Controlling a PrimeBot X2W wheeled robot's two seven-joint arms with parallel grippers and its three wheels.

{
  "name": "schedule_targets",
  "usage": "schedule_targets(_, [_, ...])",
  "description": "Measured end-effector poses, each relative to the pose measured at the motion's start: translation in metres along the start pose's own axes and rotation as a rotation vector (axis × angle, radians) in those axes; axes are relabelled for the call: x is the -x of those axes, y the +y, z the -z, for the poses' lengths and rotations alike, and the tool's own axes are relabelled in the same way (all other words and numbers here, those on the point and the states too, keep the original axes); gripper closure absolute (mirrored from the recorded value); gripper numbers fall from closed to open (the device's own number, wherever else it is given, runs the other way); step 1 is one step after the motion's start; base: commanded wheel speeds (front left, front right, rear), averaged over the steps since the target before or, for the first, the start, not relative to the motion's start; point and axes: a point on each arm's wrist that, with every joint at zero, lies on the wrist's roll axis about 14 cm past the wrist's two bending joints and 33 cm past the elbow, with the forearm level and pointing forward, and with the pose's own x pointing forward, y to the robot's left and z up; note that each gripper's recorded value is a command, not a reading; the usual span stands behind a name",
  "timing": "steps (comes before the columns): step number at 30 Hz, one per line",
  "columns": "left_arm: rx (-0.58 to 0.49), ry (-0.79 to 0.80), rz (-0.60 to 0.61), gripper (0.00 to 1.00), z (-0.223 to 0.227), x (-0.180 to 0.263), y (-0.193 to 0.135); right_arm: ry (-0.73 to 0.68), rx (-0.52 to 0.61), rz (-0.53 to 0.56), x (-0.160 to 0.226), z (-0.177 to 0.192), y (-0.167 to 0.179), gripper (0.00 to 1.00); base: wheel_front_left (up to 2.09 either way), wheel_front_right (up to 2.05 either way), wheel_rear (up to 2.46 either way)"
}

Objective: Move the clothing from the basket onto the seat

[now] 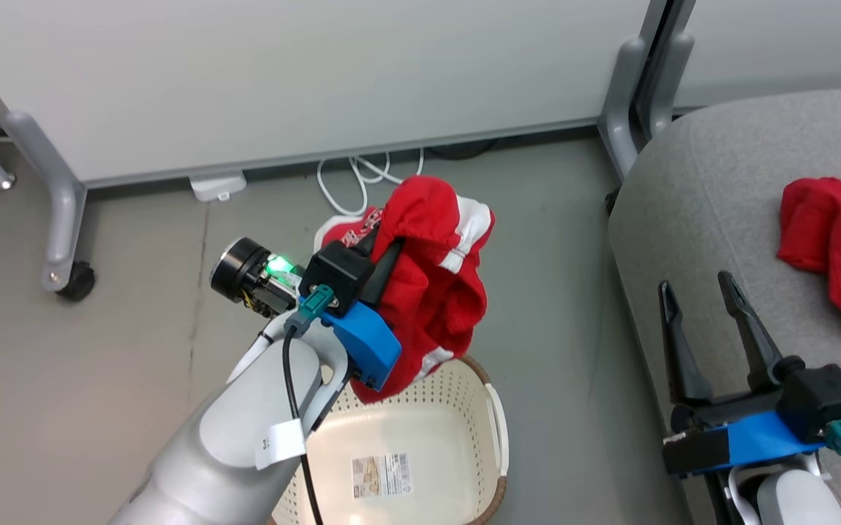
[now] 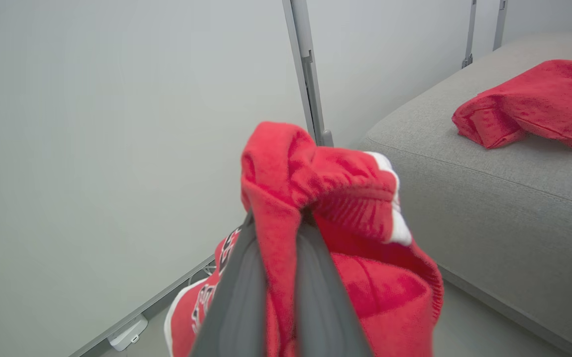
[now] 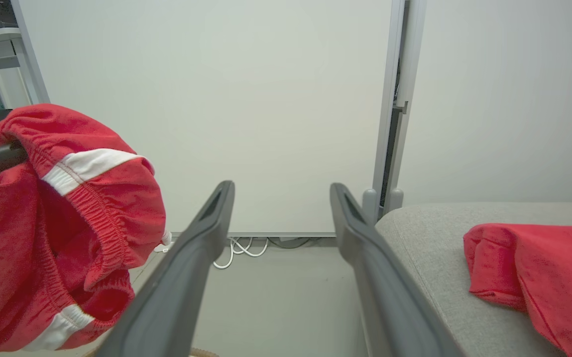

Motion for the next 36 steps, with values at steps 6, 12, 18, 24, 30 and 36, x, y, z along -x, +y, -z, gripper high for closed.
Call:
schedule_targets(6, [-0.02, -0.052, 0.008, 1.0, -0.024, 0.008, -0.009, -0.015, -0.004, 0.006, 0.016, -0.009, 0.0, 0.0, 0.0, 0.0, 0.0])
schedule_targets(12, [-0.02, -0.06, 0.01, 1.0, -0.027, 0.012, -0.013, -0.025, -0.011, -0.006, 0.02, -0.013, 0.005, 0.0, 0.0, 0.0, 0.0])
schedule_targets(18, [-0.012, -0.058, 0.008, 1.0, -0.026, 0.013, -0.013, -0.018, -0.025, -0.08, 0.017, -0.011, 0.03, 0.0, 0.0, 0.0, 0.0])
schedule_targets(24, [-0.006, -0.051, 0.007, 1.0, -0.022, 0.013, -0.012, -0.014, -0.002, -0.232, 0.003, -0.008, 0.078, 0.0, 0.0, 0.0, 0.0])
schedule_targets(30, [-0.01, -0.058, 0.016, 1.0, -0.025, 0.011, -0.014, -0.016, 0.062, -0.368, -0.015, -0.007, 0.117, 0.0, 0.0, 0.0, 0.0])
schedule_targets(36, [-0.008, -0.065, 0.031, 1.0, -0.026, 0.006, -0.018, 0.012, 0.159, -0.458, -0.03, 0.005, 0.139, 0.0, 0.0, 0.0, 0.0])
